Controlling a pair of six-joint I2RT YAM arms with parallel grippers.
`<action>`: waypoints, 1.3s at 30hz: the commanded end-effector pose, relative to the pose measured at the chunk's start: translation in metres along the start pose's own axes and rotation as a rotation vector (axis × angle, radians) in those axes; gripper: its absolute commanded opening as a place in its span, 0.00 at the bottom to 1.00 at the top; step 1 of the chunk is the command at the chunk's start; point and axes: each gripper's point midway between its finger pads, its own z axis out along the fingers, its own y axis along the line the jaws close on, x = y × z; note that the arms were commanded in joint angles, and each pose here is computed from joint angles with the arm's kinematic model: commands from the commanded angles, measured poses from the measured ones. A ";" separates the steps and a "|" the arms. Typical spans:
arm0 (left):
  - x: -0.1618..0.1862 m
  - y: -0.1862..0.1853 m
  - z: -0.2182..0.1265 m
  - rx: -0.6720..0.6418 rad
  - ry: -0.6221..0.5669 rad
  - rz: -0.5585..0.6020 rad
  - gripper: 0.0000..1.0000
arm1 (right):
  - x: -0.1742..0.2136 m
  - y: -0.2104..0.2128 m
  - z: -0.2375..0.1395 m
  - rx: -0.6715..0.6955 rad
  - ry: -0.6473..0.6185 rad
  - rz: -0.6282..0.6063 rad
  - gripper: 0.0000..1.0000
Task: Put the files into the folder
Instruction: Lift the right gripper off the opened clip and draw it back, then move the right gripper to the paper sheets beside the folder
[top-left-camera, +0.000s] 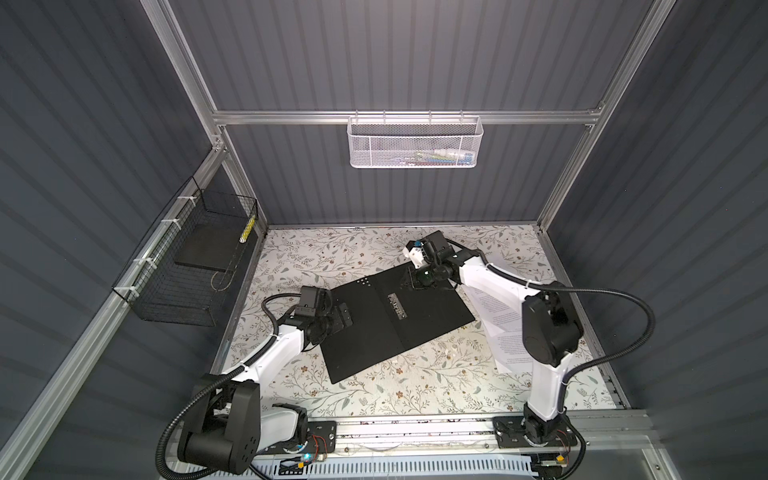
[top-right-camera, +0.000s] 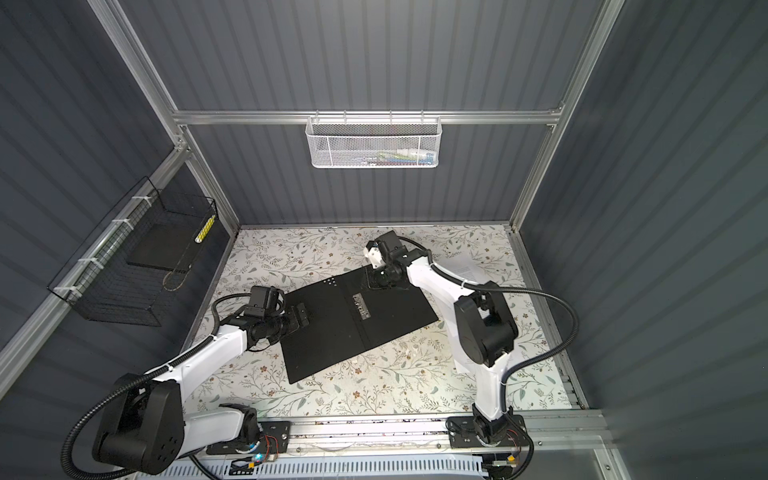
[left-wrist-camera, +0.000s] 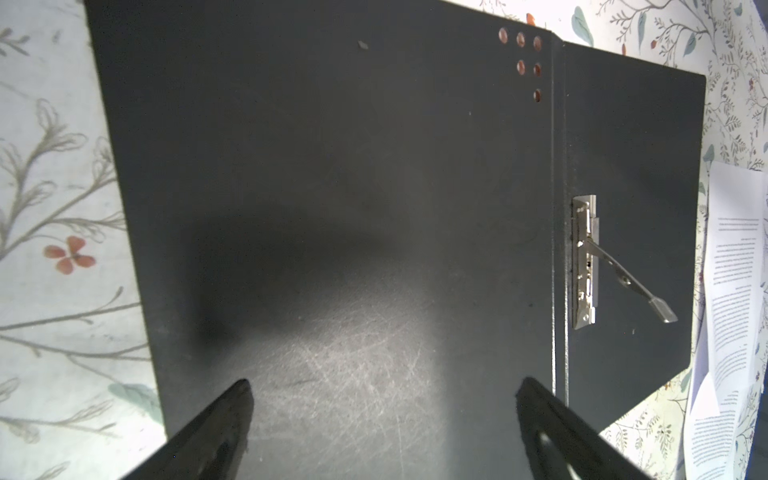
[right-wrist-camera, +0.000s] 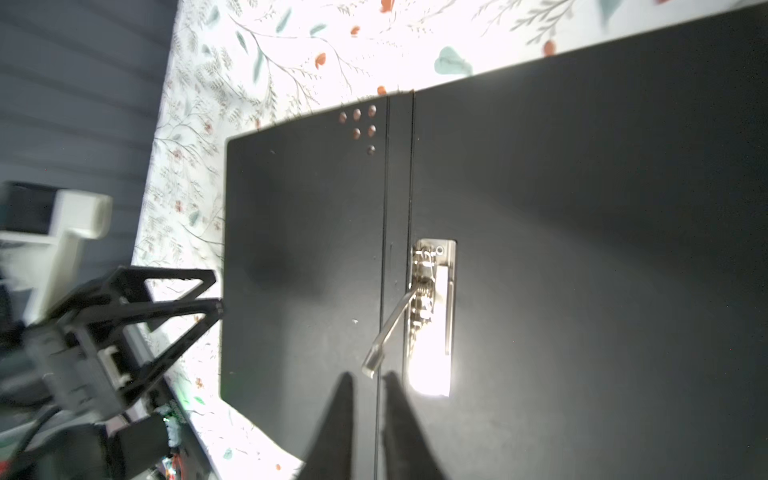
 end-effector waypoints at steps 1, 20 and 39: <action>-0.005 -0.005 -0.001 0.019 -0.011 0.008 1.00 | 0.048 -0.015 0.018 -0.033 0.114 0.084 0.05; -0.006 -0.002 -0.003 -0.013 -0.002 0.028 1.00 | 0.027 0.000 0.082 -0.196 0.139 0.094 0.00; -0.006 0.001 -0.009 -0.030 -0.009 0.042 1.00 | -0.007 -0.008 0.114 -0.212 0.154 0.067 0.07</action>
